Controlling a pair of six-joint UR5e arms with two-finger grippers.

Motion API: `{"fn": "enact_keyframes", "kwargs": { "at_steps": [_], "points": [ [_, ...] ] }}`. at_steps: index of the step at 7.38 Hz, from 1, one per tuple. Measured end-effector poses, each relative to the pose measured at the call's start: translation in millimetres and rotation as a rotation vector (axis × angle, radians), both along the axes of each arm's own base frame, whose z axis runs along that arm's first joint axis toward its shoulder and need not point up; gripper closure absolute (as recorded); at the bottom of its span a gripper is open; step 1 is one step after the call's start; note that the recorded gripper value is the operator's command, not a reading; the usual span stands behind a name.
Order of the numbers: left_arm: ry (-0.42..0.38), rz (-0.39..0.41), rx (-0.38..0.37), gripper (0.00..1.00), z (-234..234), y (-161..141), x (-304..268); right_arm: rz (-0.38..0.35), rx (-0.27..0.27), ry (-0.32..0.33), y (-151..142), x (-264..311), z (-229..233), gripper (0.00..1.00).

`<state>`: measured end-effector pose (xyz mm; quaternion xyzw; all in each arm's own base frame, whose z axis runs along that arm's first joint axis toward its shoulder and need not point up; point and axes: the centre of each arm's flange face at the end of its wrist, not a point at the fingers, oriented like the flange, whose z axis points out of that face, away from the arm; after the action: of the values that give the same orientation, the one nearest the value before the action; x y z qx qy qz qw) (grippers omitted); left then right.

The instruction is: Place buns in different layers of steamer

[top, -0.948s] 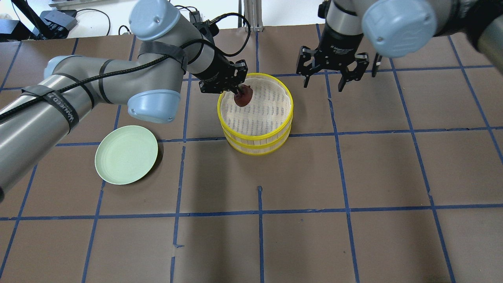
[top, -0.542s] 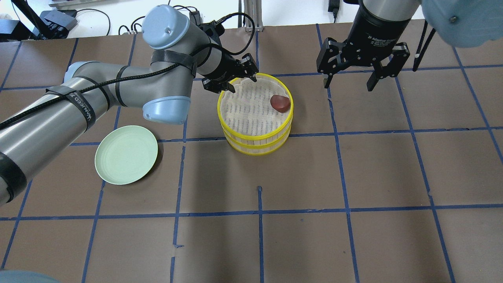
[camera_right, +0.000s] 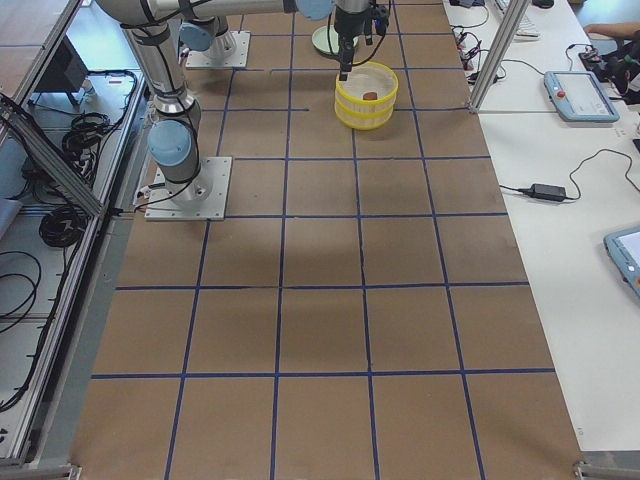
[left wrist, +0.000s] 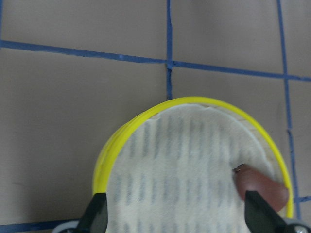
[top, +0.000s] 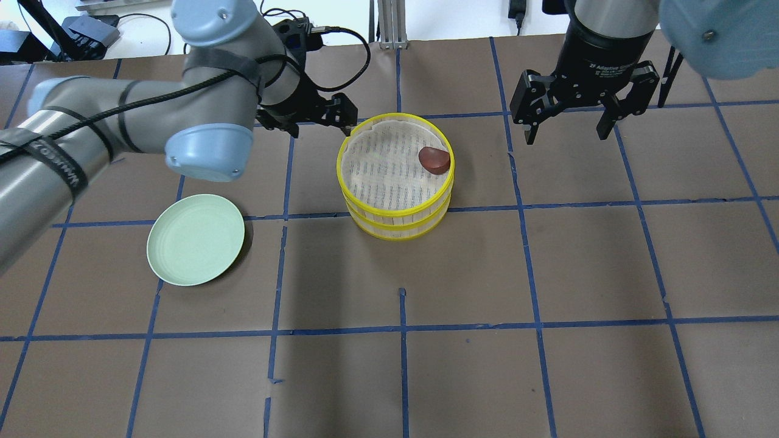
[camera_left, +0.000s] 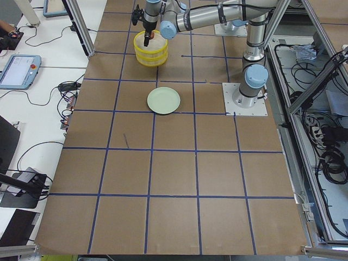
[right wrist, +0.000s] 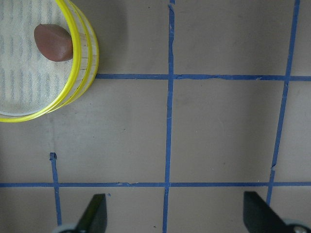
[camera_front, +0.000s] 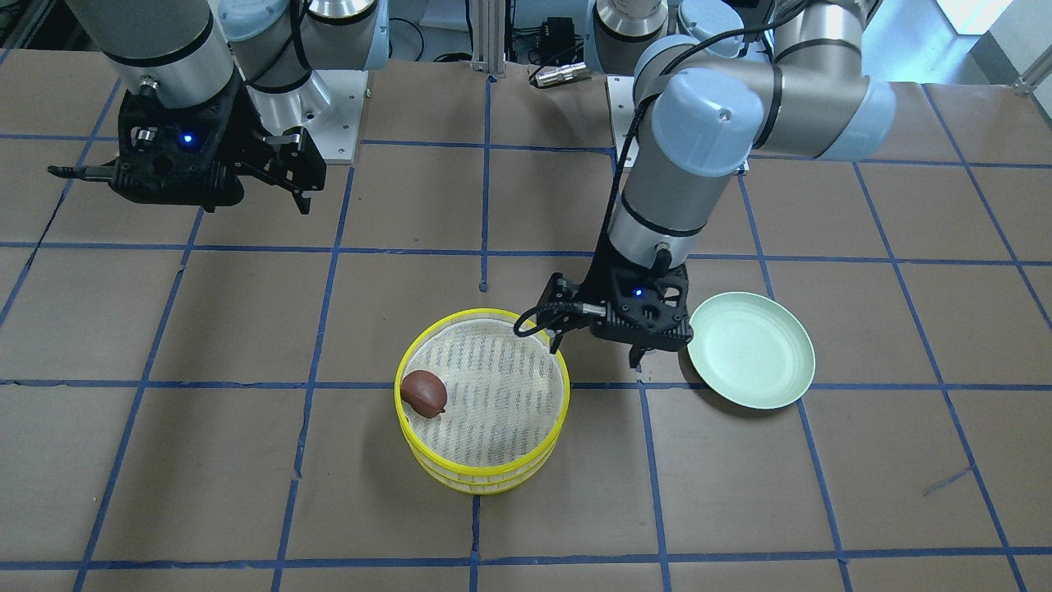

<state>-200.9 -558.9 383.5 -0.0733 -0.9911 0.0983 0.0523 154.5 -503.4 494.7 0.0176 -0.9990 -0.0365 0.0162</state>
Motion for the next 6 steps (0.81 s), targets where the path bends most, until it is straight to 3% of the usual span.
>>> {"fn": "enact_keyframes", "kwargs": {
  "at_steps": [3,6],
  "points": [
    [-0.062,0.035,0.134,0.0,58.7,47.2,82.0,0.034,-0.034,-0.008,-4.9,-3.2,3.2,0.0],
    [-0.097,0.058,0.156,0.0,68.7,61.6,94.4,0.064,-0.052,-0.008,-7.3,-9.2,6.3,0.0]
  ]
}}
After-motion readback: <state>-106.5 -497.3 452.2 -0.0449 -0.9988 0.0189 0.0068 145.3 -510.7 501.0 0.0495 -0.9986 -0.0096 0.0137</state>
